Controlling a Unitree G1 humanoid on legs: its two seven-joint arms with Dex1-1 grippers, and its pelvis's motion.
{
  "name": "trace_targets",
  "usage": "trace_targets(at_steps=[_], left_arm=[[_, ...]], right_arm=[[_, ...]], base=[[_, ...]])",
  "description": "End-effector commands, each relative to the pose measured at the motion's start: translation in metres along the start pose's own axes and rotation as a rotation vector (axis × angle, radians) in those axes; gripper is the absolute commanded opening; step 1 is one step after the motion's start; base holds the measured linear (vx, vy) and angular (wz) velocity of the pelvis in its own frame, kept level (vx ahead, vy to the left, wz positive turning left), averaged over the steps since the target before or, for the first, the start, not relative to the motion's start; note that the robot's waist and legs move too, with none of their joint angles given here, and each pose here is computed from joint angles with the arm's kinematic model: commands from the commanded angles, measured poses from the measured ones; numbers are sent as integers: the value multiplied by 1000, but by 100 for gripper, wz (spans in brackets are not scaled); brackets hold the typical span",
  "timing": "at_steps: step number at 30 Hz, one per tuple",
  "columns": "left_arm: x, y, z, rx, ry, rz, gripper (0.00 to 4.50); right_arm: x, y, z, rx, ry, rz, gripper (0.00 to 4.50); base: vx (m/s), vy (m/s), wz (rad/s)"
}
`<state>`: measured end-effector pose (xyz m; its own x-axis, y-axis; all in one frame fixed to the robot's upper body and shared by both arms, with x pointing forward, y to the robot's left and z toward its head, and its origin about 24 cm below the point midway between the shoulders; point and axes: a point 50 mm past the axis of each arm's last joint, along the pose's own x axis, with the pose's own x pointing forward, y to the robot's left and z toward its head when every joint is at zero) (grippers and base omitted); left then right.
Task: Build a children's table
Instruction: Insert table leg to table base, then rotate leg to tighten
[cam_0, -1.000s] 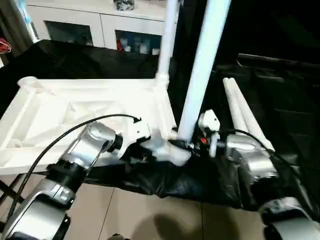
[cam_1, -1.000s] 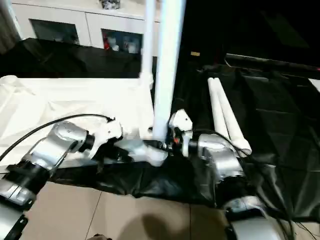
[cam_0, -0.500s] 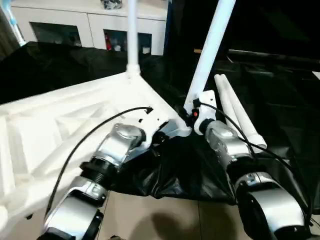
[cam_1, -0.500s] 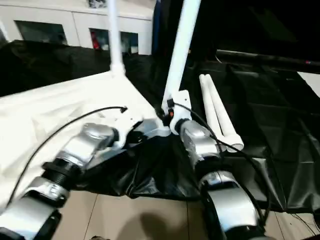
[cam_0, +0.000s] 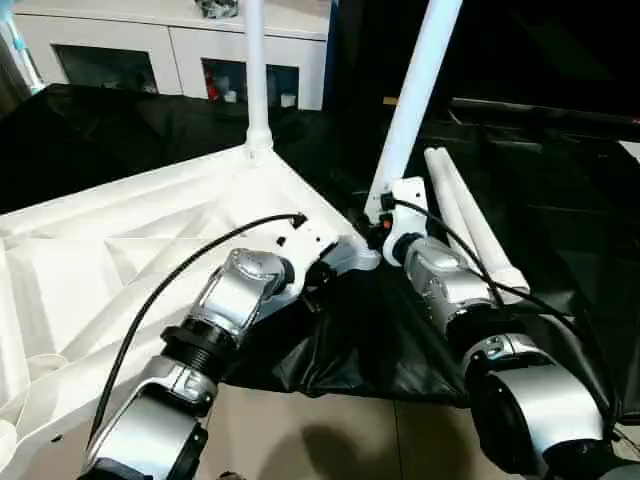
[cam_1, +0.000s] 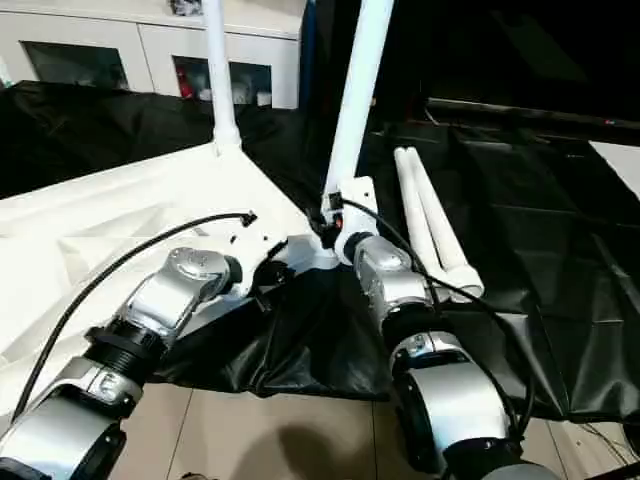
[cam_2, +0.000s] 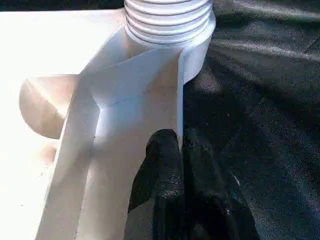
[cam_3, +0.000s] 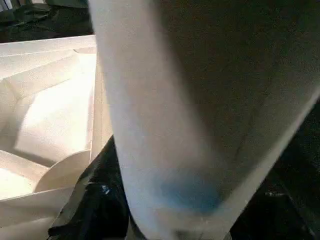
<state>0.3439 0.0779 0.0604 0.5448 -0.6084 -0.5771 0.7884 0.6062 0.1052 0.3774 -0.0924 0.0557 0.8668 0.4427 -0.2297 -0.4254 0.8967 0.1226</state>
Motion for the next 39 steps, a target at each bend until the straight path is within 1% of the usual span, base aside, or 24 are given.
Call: trace_targets(at_steps=[1, 2, 3, 6, 7, 8, 11, 12, 13, 18, 20, 26, 27, 29, 34, 35, 36, 39], left_arm=[[-9, -5, 42, 93, -181, -12, 0], [-10, -6, 42, 98, -182, -25, 0], [-10, -6, 42, 99, -182, -27, 0], [-11, -5, 40, 105, -184, -39, 0], [-11, -5, 40, 105, -184, -39, 0], [-12, -5, 40, 106, -184, -41, 0], [-13, -6, 38, 113, -186, -64, 0], [-14, -6, 38, 117, -185, -76, 0], [-14, -6, 38, 117, -185, -76, 0], [-19, -7, 33, 151, -187, -149, 0], [-20, -7, 30, 160, -183, -177, 0], [-28, -8, 23, 213, -193, -303, 0], [-28, -8, 23, 214, -193, -305, 0], [-33, -7, 19, 242, -175, -367, 0], [-38, -5, 15, 271, -154, -412, 0], [-39, -4, 14, 279, -148, -424, 0], [-40, -4, 12, 285, -141, -429, 0], [-41, -1, 10, 299, -125, -435, 0]], right_arm=[[-2, 18, -36, 65, 140, 100, 271], [-2, 20, -33, 61, 127, 134, 298], [-2, 20, -32, 58, 124, 142, 298], [-2, 21, -26, 39, 101, 203, 326], [-2, 21, -26, 39, 101, 203, 326], [-2, 20, -24, 30, 97, 209, 345], [-4, 17, -21, -3, 88, 239, 371], [-5, 16, -20, -14, 85, 257, 371], [-5, 16, -20, -14, 85, 257, 390], [-13, 7, -15, -77, 82, 378, 390], [-18, 3, -15, -108, 95, 428, 390], [-36, -10, -16, -189, 150, 575, 390], [-36, -10, -16, -190, 150, 577, 390], [-47, -18, -16, -230, 190, 655, 390], [-55, -21, -17, -268, 232, 727, 390], [-58, -21, -17, -281, 246, 748, 376], [-59, -21, -17, -288, 253, 755, 376], [-59, -21, -18, -298, 265, 765, 356]], base=[[0, 0, 0], [0, 0, 0], [0, 0, 0], [0, 0, 0], [0, 0, 0], [0, 0, 0], [0, 0, 0], [0, 0, 0], [0, 0, 0], [0, 0, 0], [0, 0, 0], [0, 0, 0], [0, 0, 0], [0, 0, 0], [0, 0, 0], [0, 0, 0], [0, 0, 0], [0, 0, 0]])
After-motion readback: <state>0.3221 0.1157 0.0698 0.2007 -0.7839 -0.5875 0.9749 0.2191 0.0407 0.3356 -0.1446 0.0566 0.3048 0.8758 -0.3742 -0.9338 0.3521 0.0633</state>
